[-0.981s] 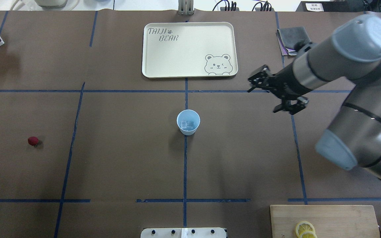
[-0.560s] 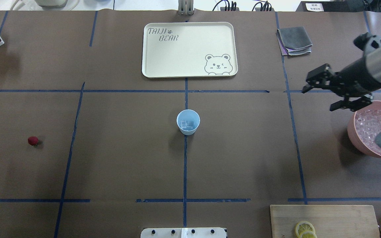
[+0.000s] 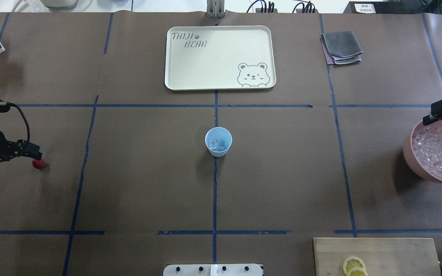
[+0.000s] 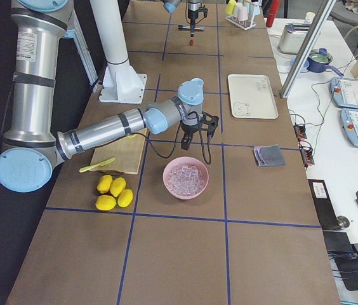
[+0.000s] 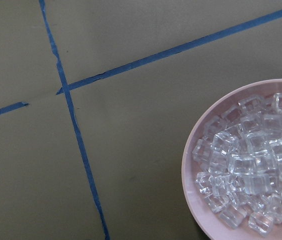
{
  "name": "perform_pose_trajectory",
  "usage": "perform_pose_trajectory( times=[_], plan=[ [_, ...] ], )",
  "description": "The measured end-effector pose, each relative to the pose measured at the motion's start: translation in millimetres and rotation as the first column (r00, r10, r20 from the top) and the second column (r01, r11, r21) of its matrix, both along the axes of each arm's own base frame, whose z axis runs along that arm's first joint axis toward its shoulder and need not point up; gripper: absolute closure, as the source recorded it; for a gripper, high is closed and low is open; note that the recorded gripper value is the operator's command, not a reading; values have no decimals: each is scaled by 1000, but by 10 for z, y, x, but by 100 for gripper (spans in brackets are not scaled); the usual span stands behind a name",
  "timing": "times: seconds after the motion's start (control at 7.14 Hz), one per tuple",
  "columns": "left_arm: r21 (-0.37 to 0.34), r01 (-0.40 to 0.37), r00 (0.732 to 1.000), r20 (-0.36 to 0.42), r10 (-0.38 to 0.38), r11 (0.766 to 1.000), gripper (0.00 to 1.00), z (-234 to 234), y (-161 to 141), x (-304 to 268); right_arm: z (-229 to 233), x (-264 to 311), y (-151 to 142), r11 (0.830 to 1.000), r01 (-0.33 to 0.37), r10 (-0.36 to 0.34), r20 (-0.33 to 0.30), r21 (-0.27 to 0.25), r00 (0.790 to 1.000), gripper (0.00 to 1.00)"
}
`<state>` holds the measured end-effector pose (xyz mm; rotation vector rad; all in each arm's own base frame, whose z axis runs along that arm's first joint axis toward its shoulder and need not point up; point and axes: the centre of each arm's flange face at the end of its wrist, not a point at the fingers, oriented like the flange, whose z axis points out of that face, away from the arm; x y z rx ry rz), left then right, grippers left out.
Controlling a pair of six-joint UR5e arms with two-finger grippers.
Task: Mash ice and strawberries in cup
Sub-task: 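Withdraw the right gripper toward the bowl while the left gripper reaches the strawberry, then grasp the red strawberry with the left gripper and lift it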
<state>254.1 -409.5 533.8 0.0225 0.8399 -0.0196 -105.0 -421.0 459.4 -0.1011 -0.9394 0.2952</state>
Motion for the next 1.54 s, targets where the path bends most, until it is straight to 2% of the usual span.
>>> perform_pose_trajectory(
  times=[0.56, 0.84, 0.98, 1.12, 1.4, 1.54],
  plan=[
    [-23, -8, 999, 52, 10, 1000, 0, 284, -38, 261, -7, 3, 0, 1000, 1, -1, 1, 4, 1000, 0],
    [-24, -23, 998, 50, 24, 999, 0, 279, -28, 370, -30, 10, 9, 1000, 0, 0, 3, 8, 1000, 0],
    [-19, -29, 998, 46, 30, 999, 3, 249, -42, 421, -37, 15, 15, 1000, -1, 1, 3, 9, 1000, 0],
    [-15, -32, 999, 43, 33, 999, 24, 224, -62, 459, -36, 15, 16, 1000, 0, 0, 3, 9, 1000, 0],
    [-14, -34, 998, 43, 35, 999, 96, 223, -70, 479, -12, 14, 11, 1000, 0, 0, 1, 5, 1000, 0],
    [-15, -35, 998, 43, 35, 999, 100, 223, -68, 480, -7, 13, 8, 1000, 0, 0, 1, 5, 1000, 0]
  ],
)
